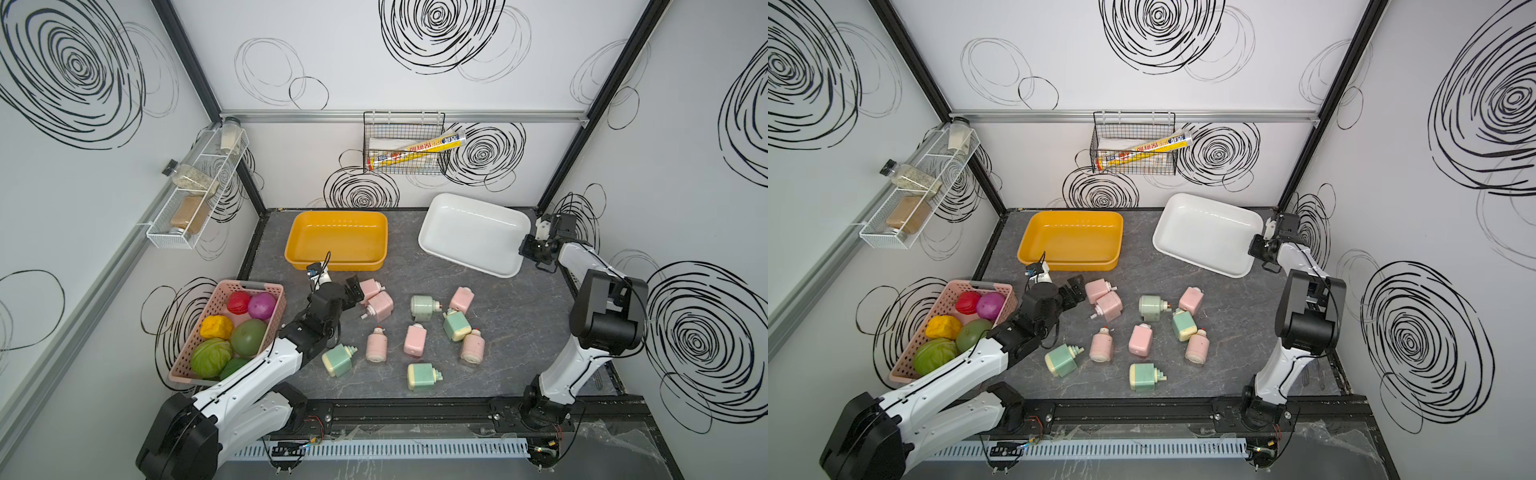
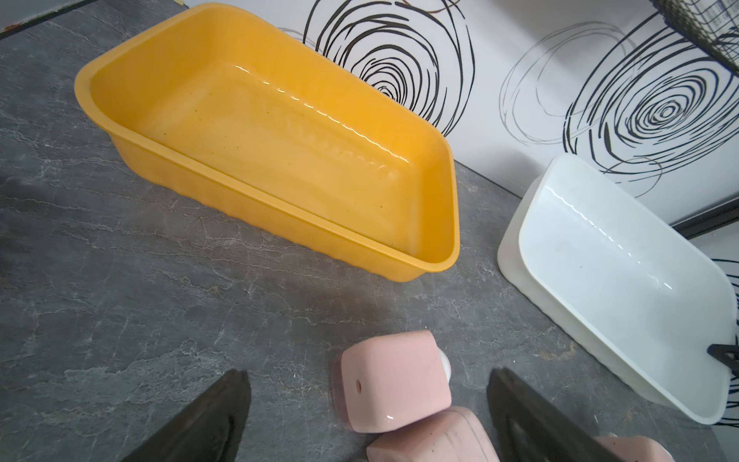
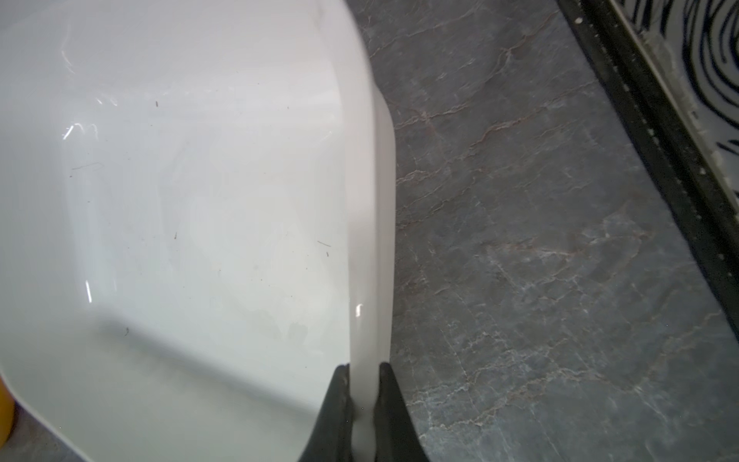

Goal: Place the pencil sharpeners by color into the storage box
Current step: Move the storage box to the center of the board.

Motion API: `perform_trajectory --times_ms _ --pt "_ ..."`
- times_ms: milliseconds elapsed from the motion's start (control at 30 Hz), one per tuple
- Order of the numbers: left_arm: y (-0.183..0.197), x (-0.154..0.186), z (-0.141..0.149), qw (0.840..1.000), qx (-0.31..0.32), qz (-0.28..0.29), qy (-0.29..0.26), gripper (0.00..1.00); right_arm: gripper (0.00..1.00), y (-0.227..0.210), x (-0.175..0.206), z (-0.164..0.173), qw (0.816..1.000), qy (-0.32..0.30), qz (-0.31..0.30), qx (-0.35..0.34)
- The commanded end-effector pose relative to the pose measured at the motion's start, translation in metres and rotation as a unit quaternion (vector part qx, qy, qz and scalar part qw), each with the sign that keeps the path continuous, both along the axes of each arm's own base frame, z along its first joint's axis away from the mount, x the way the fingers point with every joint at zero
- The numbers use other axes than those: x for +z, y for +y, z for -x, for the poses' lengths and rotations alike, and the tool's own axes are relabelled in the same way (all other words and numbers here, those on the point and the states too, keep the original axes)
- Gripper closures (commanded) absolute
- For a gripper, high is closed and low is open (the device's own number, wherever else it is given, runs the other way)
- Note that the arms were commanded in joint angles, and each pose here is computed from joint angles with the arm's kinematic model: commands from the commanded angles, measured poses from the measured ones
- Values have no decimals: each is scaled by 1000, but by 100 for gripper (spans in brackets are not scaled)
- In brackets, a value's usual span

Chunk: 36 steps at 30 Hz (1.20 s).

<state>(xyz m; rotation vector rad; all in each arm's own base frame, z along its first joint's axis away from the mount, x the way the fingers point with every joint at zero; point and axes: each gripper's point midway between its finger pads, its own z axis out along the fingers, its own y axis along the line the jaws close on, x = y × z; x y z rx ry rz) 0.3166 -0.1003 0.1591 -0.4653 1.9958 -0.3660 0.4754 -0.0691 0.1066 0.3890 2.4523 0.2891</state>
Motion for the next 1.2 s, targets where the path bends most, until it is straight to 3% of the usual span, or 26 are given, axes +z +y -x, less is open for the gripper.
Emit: perform_trajectory --times_ms 0,167,433,1167 --pt "-5 13 -9 1000 -7 4 -12 1 100 7 -6 6 997 41 40 51" --pt "-11 12 -15 1000 -16 -2 -1 1 100 13 -16 -5 987 87 112 81" --pt "-14 9 -18 1000 -15 10 3 1 99 43 -33 -35 972 119 171 106" --pt "-18 -1 -25 1000 -12 6 22 1 88 89 -52 -57 975 127 139 117"
